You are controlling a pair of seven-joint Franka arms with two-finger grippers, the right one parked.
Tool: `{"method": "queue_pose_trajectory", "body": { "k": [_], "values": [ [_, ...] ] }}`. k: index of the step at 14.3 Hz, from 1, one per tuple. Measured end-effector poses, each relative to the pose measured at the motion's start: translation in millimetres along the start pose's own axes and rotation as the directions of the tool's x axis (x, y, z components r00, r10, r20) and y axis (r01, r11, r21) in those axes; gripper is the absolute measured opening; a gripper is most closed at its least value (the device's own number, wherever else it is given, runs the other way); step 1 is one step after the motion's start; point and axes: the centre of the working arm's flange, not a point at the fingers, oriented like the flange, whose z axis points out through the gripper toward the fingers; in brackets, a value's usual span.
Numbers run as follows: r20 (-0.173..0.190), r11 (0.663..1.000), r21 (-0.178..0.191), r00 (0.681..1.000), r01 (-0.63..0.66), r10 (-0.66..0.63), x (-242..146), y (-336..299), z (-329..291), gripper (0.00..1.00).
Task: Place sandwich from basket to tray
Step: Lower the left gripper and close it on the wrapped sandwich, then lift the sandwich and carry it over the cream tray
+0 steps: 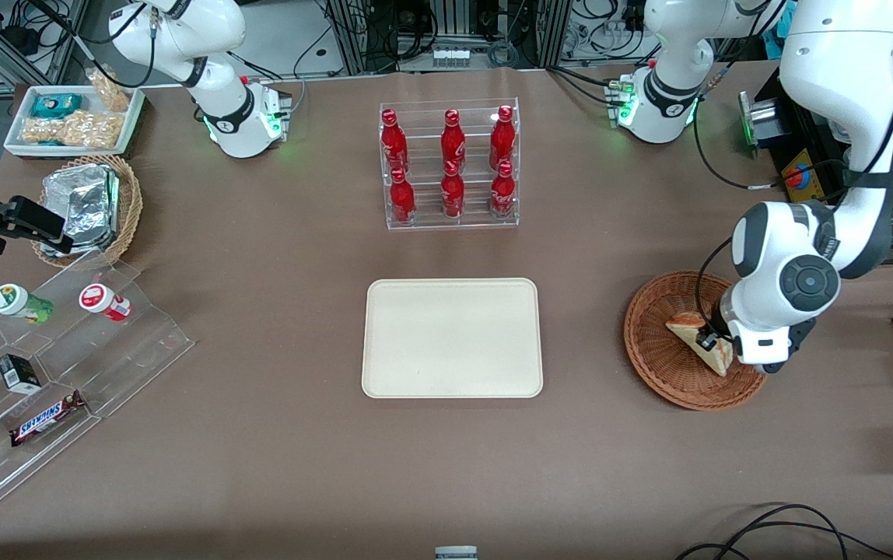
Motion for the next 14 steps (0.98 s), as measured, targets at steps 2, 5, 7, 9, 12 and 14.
{"method": "queue_pose_trajectory", "body": {
  "k": [2, 5, 7, 9, 12, 14],
  "values": [
    [0.019, 0.999, 0.037, 1.0, -0.003, 0.003, 1.2, 7.3, -33.4, 0.18],
    [0.013, 0.996, 0.042, 0.997, -0.079, 0.079, -35.7, 40.9, -72.3, 0.14],
    [0.002, 0.984, 0.023, 0.984, -0.176, 0.176, -87.8, 74.8, -76.5, 0.14],
    [-0.023, 0.945, -0.028, 0.945, -0.327, 0.326, -150.5, 115.7, -74.5, 0.14],
    [-0.054, 0.875, -0.081, 0.879, -0.477, 0.474, -234.3, 173.4, -72.5, 0.14],
    [-0.077, 0.834, -0.116, 0.842, -0.539, 0.534, -282.7, 207.9, -68.7, 0.14]
  ]
}}
